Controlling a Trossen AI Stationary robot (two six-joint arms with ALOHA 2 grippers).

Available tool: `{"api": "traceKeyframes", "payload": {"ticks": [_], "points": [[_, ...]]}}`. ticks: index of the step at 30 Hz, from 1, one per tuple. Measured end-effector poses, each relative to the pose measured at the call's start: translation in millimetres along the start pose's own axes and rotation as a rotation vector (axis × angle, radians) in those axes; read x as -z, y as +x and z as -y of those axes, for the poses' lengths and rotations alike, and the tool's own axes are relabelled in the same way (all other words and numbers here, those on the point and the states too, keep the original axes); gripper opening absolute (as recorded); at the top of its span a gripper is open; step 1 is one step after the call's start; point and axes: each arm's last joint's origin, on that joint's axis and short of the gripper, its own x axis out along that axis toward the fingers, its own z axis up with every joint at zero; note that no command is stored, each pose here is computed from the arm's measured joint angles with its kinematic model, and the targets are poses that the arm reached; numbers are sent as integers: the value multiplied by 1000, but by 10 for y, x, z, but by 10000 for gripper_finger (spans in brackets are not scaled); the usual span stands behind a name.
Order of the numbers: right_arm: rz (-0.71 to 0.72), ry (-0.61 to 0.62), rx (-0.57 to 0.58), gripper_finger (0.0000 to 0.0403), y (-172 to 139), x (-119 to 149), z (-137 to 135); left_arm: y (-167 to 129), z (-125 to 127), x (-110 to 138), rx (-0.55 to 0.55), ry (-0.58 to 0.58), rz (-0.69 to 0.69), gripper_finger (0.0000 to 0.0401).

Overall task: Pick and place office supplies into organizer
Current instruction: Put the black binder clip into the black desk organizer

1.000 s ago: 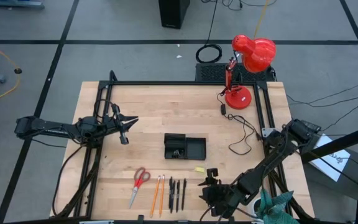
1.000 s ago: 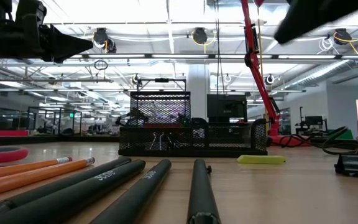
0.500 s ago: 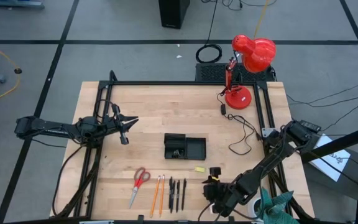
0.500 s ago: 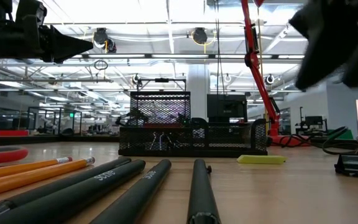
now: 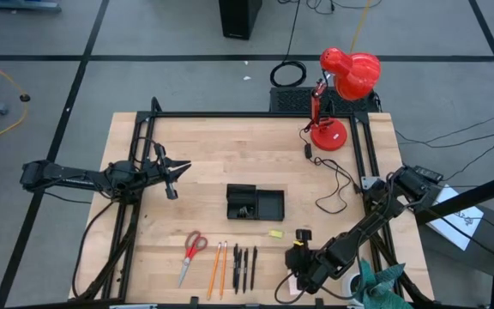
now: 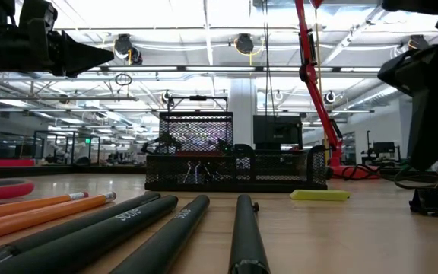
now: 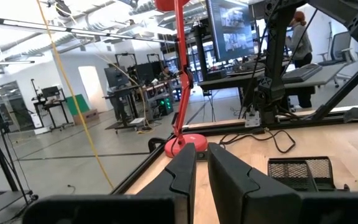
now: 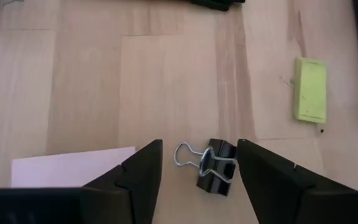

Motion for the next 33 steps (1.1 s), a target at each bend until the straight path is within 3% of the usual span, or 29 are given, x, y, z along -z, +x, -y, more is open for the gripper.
{"api": "traceKeyframes", "payload": {"ticks": [11, 23, 30, 33], "points": [[-21, -5, 23, 159, 10, 8, 38, 0, 0, 0, 0, 0, 0, 49], [-62, 0, -3, 78, 33, -10, 78, 0, 0, 0, 0, 1, 0, 49], [-76, -4, 13, 7, 24, -4, 101, 0, 0, 0, 0, 1, 0, 49], [-76, -2, 15, 7, 34, -15, 114, 0, 0, 0, 0, 1, 0, 49]]}}
